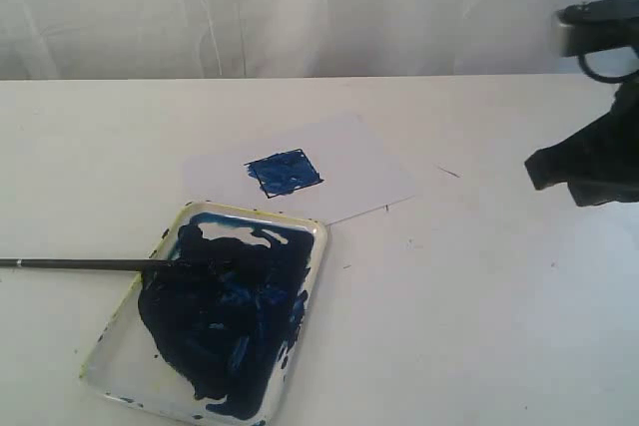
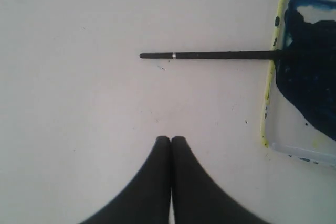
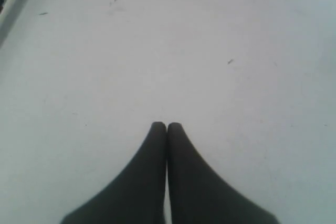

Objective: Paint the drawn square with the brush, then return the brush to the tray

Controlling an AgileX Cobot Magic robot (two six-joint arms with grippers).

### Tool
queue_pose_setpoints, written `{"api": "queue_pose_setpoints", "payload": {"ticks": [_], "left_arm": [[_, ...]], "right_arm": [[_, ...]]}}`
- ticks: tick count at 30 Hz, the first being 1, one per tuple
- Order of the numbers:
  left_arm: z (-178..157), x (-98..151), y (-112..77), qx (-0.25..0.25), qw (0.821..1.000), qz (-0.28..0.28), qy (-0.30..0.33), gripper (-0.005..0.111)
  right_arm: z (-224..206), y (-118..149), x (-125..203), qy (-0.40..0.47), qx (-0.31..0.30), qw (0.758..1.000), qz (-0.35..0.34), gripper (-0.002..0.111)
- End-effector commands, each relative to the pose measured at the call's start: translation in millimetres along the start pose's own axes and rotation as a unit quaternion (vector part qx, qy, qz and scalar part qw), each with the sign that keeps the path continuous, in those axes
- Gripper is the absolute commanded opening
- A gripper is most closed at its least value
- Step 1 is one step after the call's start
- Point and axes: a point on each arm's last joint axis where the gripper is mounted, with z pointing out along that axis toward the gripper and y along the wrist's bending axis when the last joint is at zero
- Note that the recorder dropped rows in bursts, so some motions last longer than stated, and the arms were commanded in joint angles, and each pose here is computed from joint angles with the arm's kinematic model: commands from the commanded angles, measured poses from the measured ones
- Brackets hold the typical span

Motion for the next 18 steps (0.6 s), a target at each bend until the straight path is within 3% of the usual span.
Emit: {"api": "queue_pose_setpoints", "payload": {"ticks": [1,10,18], "left_arm": [[-35,25,-4.9,-0.005,0.999,-0.001,-0.053,0.000],[-94,83,-15.0,-0.018,0.985,0.006,-0.174,0.000],[-121,128,-22.1,-0.027,0.968,0.008,-0.249,0.000]], "right_arm": [[-31,0,23,-0.071,0.002,0.997,0.006,0.000],[-87,2,75,-0.198,0.004,0.980,0.003,0.000],[-114,3,127,-0.311,0.000,0.950,0.018,0.000]]}}
